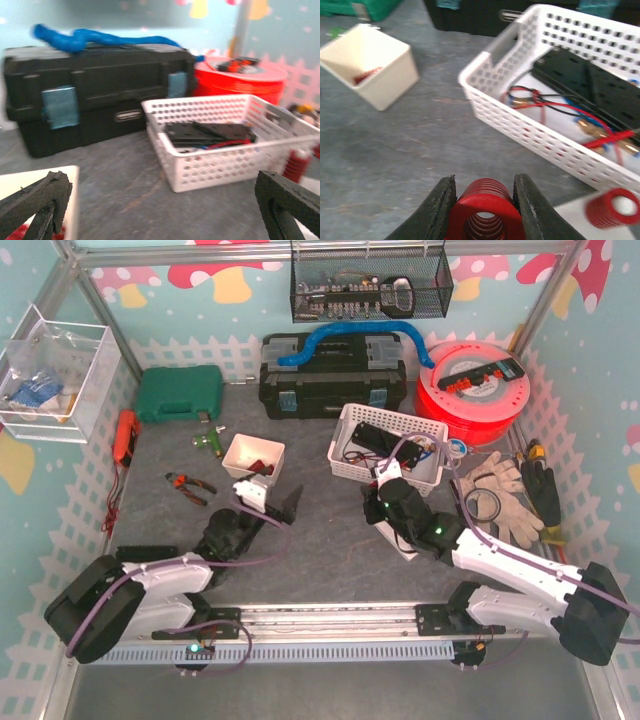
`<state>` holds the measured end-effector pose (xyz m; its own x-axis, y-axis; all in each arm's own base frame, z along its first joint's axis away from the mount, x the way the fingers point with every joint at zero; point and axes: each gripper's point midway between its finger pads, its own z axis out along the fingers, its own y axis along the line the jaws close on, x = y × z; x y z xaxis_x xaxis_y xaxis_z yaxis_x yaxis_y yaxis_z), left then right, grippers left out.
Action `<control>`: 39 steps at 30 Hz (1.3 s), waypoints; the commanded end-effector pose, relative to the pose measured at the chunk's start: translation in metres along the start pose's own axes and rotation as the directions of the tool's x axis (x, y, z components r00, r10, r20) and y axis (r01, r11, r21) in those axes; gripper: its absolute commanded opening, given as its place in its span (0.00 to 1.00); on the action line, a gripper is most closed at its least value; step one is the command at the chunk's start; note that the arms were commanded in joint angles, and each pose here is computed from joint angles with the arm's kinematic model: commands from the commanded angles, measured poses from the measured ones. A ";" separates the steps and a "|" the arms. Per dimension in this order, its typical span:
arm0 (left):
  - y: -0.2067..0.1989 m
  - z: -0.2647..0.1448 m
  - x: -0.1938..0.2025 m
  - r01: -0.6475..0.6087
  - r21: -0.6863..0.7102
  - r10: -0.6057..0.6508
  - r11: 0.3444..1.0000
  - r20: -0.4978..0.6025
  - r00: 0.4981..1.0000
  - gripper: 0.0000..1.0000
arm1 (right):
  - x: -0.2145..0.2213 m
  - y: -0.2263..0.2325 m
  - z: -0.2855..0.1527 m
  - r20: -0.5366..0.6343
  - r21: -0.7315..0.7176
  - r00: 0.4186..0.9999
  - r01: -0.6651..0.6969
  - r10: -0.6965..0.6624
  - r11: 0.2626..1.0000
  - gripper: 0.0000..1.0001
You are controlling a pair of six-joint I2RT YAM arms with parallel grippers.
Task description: Install the large spring
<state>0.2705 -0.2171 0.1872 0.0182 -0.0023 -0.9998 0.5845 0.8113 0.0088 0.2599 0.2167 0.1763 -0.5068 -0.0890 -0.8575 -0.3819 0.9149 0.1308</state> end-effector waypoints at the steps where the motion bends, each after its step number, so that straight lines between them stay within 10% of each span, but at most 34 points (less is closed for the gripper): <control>1: 0.040 -0.006 -0.003 0.193 -0.148 -0.190 0.970 0.031 0.981 0.99 | 0.008 -0.043 -0.006 -0.010 0.199 1.000 0.010 -0.008 0.980 0.00; 39: 0.051 -0.006 -0.002 0.173 -0.209 -0.179 0.963 -0.013 0.984 0.99 | 0.055 -0.055 0.025 -0.184 0.123 0.979 -0.060 0.082 0.991 0.00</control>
<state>0.2926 -0.1757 0.1815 -0.1150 -0.1284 -0.9850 0.4136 0.8954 -0.1650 0.2688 0.1715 0.1161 -0.6746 -0.0740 -0.7344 -0.2507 0.9588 0.1337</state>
